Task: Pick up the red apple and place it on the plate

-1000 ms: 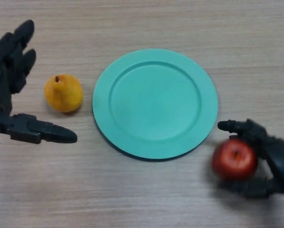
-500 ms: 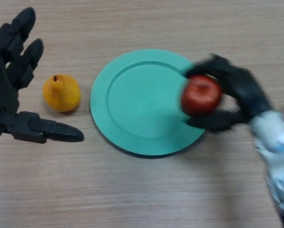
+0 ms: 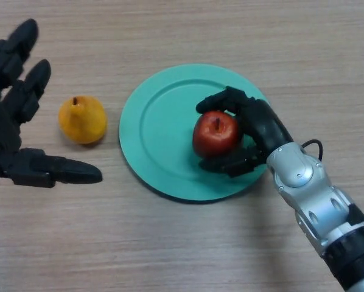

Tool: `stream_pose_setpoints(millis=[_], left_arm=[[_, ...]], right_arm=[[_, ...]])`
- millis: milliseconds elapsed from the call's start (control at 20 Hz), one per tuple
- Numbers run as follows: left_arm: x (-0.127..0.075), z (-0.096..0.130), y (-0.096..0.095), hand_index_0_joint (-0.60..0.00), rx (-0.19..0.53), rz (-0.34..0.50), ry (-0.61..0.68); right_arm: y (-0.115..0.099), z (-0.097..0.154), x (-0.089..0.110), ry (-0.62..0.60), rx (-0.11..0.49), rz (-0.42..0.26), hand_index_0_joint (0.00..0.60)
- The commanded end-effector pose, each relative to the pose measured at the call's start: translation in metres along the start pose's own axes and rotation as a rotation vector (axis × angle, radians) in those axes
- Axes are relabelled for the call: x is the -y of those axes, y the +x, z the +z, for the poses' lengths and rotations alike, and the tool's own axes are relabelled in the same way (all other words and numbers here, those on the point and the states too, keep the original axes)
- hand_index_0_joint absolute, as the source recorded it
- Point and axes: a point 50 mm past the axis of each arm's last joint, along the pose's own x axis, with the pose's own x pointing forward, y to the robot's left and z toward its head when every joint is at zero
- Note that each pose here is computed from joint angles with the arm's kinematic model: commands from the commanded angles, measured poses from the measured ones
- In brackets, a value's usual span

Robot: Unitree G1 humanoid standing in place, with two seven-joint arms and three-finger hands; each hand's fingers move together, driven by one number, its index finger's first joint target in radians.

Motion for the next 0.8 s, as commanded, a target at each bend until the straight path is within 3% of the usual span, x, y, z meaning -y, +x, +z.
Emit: stream_pose_setpoints(millis=[50, 100, 250, 450, 600, 800], left_arm=[[-0.015, 0.039, -0.010, 0.000, 0.256, -0.011, 0.108], [-0.020, 0.038, -0.010, 0.000, 0.286, 0.016, 0.114], [-0.026, 0.033, -0.006, 0.000, 0.277, 0.051, 0.118], [-0.029, 0.024, -0.004, 0.000, 0.289, 0.088, 0.123], [-0.029, 0.027, -0.005, 0.000, 0.291, 0.085, 0.128], [-0.030, 0.028, -0.010, 0.000, 0.289, 0.083, 0.133]], right_arm=[[-0.004, 0.033, 0.015, 0.002, 0.182, 0.017, 0.000], [-0.010, 0.035, 0.020, 0.045, 0.183, 0.012, 0.000], [-0.021, 0.044, 0.035, 0.117, 0.174, -0.003, 0.000], [-0.043, 0.069, 0.072, 0.156, 0.302, -0.119, 0.000], [-0.080, 0.066, 0.095, 0.177, 0.328, -0.199, 0.000], [-0.122, 0.064, 0.102, 0.199, 0.379, -0.233, 0.000]])
